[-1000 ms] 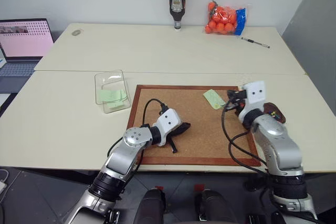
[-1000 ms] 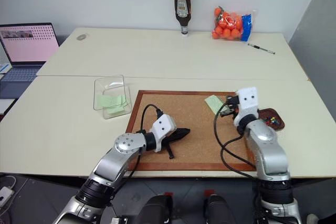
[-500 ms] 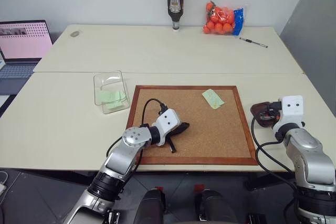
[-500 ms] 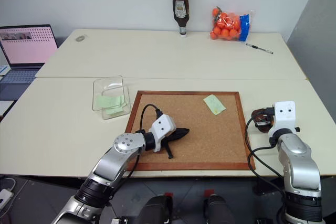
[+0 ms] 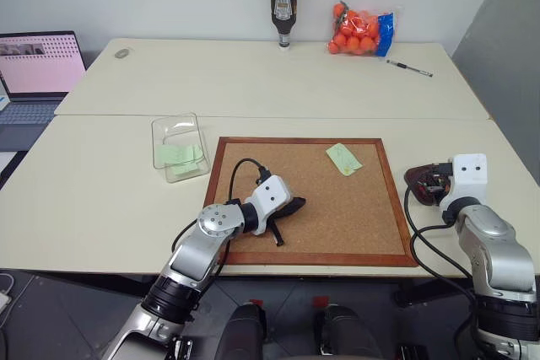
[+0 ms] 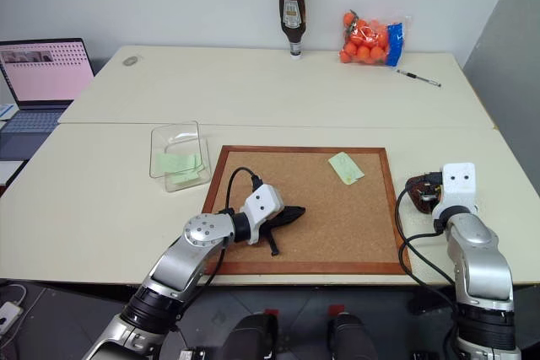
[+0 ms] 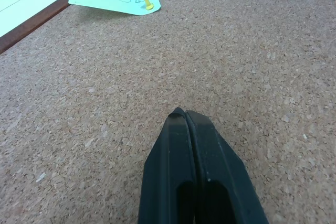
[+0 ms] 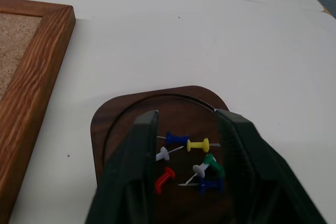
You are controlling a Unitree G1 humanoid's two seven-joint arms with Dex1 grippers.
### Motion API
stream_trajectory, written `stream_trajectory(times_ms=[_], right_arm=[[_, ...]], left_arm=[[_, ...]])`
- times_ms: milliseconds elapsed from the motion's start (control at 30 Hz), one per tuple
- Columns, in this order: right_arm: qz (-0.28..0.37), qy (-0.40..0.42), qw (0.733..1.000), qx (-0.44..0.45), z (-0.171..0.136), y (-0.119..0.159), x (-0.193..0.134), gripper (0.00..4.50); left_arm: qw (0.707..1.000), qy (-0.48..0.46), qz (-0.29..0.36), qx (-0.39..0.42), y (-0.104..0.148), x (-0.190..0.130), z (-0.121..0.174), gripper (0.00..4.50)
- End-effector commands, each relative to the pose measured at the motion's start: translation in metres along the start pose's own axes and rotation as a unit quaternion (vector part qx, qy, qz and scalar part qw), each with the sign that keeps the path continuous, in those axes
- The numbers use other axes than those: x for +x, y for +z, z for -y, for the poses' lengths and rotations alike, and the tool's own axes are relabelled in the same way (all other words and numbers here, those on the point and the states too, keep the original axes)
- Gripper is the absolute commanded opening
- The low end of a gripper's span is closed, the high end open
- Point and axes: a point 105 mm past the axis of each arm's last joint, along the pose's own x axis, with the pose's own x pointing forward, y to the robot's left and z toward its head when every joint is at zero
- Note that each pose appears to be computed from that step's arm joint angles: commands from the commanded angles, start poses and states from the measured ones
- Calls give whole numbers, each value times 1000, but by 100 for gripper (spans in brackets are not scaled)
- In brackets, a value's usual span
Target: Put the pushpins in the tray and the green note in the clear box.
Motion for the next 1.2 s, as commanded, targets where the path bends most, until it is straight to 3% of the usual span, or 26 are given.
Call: stream_trajectory(times_ms=[33,200,433,733,1167,1200], right_arm=[[42,-7,999,6,4,23,-8,242],[77,46,996,23,-19,39,-14,242],[88,205,975,4,-88,43,-24,242],[81,280,956,-18,-133,44,-10,242],[63,281,958,-8,-142,39,12,242],[63,281,958,-8,-142,39,12,225]], left_arm=[[997,-29,-60,-28,-34,2,17,0],[997,-30,-60,-27,-34,2,17,0],[997,-30,-60,-26,-34,2,17,0],[997,-30,-60,-25,-33,4,15,0],[998,-25,-60,-27,-33,2,15,0],[998,-24,-60,-27,-33,2,15,0]])
